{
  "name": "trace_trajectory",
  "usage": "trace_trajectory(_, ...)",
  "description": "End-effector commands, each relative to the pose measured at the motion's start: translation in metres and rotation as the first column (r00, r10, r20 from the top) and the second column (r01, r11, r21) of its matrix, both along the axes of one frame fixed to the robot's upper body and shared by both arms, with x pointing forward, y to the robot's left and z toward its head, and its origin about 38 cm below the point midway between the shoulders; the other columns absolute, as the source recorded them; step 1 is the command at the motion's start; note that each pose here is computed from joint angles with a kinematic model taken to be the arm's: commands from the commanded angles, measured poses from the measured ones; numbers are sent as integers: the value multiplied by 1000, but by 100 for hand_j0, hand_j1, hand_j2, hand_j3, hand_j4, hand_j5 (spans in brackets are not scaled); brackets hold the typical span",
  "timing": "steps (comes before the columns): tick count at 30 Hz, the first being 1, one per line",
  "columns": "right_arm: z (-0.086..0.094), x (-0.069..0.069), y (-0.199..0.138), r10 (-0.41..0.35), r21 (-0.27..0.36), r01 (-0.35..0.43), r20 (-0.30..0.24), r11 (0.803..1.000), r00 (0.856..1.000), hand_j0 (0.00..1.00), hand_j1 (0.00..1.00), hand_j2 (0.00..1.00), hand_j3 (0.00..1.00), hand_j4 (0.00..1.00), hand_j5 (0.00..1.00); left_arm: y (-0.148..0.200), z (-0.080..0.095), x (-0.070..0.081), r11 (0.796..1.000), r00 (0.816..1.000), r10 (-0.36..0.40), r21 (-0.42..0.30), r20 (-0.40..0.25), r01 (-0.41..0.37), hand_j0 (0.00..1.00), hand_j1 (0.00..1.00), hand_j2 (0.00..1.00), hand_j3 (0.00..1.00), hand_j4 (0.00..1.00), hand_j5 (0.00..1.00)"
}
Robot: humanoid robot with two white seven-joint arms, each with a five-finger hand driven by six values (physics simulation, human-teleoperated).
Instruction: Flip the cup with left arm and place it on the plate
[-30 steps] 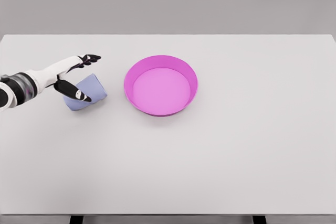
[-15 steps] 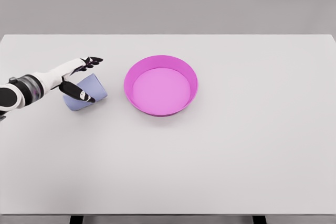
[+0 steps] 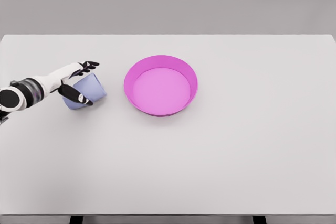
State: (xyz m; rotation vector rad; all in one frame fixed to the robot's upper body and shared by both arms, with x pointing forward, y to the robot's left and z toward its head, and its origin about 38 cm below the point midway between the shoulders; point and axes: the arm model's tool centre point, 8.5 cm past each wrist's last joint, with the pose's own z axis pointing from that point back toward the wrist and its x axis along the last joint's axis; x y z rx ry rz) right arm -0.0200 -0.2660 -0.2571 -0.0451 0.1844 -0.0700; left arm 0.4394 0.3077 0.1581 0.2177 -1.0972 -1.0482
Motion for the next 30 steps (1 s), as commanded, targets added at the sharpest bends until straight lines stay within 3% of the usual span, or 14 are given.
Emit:
trace_trajectory(1, 0, 0, 0, 0, 0, 0, 0, 1000, 1000, 100, 100, 100, 100, 100, 100, -5, -4, 1, 1000, 1000, -3, -5, -7, 3, 100, 100, 100, 100, 100, 100)
trace_trajectory(4, 0, 0, 0, 0, 0, 0, 0, 1000, 1000, 100, 100, 100, 100, 100, 100, -6, -6, 1, 1000, 1000, 2, -6, -10, -2, 99, 99, 99, 99, 99, 99)
trace_trajectory(6, 0, 0, 0, 0, 0, 0, 0, 1000, 1000, 100, 100, 100, 100, 100, 100, -5, -5, 2, 1000, 1000, 2, -9, -9, -2, 85, 85, 85, 85, 85, 85)
trace_trajectory(7, 0, 0, 0, 0, 0, 0, 0, 1000, 1000, 100, 100, 100, 100, 100, 100, -7, -3, 2, 1000, 1000, -2, -14, -4, 2, 66, 66, 66, 66, 66, 66)
trace_trajectory(8, 0, 0, 0, 2, 0, -2, -1, 1000, 1000, 100, 100, 100, 100, 100, 100, -7, -4, 1, 1000, 1000, -3, -18, -8, 3, 60, 60, 60, 60, 60, 60)
trace_trajectory(13, 0, 0, 0, 0, 0, 0, 0, 1000, 1000, 100, 100, 100, 100, 100, 100, -7, -7, -1, 1000, 1000, 2, -23, -16, -3, 54, 54, 54, 54, 54, 54)
trace_trajectory(14, 0, 0, 0, 0, 0, 0, 0, 1000, 1000, 100, 100, 100, 100, 100, 100, -9, -2, -1, 999, 1000, -12, -33, -5, 12, 54, 54, 54, 54, 54, 54)
trace_trajectory(16, 0, 0, 0, 0, 0, 0, 0, 1000, 1000, 100, 100, 100, 100, 100, 100, -15, 41, 1, 991, 990, -60, -113, 127, 74, 54, 54, 54, 54, 54, 54)
trace_trajectory(18, 0, 0, 0, 0, 0, 0, 0, 1000, 1000, 100, 100, 100, 100, 100, 100, -21, 56, -2, 963, 970, -112, -216, 216, 159, 48, 48, 48, 48, 48, 48)
trace_trajectory(23, 0, 0, 0, 0, 0, 0, 0, 1000, 1000, 100, 100, 100, 100, 100, 100, -37, 78, -7, 896, 894, -208, -290, 396, 337, 47, 47, 47, 47, 47, 47)
trace_trajectory(27, 0, 0, 0, 0, 0, 0, 0, 1000, 1000, 100, 100, 100, 100, 100, 100, -54, 78, -9, 859, 871, -235, -327, 432, 394, 43, 43, 43, 43, 43, 43)
trace_trajectory(30, 0, 0, 0, 0, 0, 0, 0, 1000, 1000, 100, 100, 100, 100, 100, 100, -80, 78, -9, 782, 820, -257, -388, 511, 487, 42, 42, 42, 42, 42, 42)
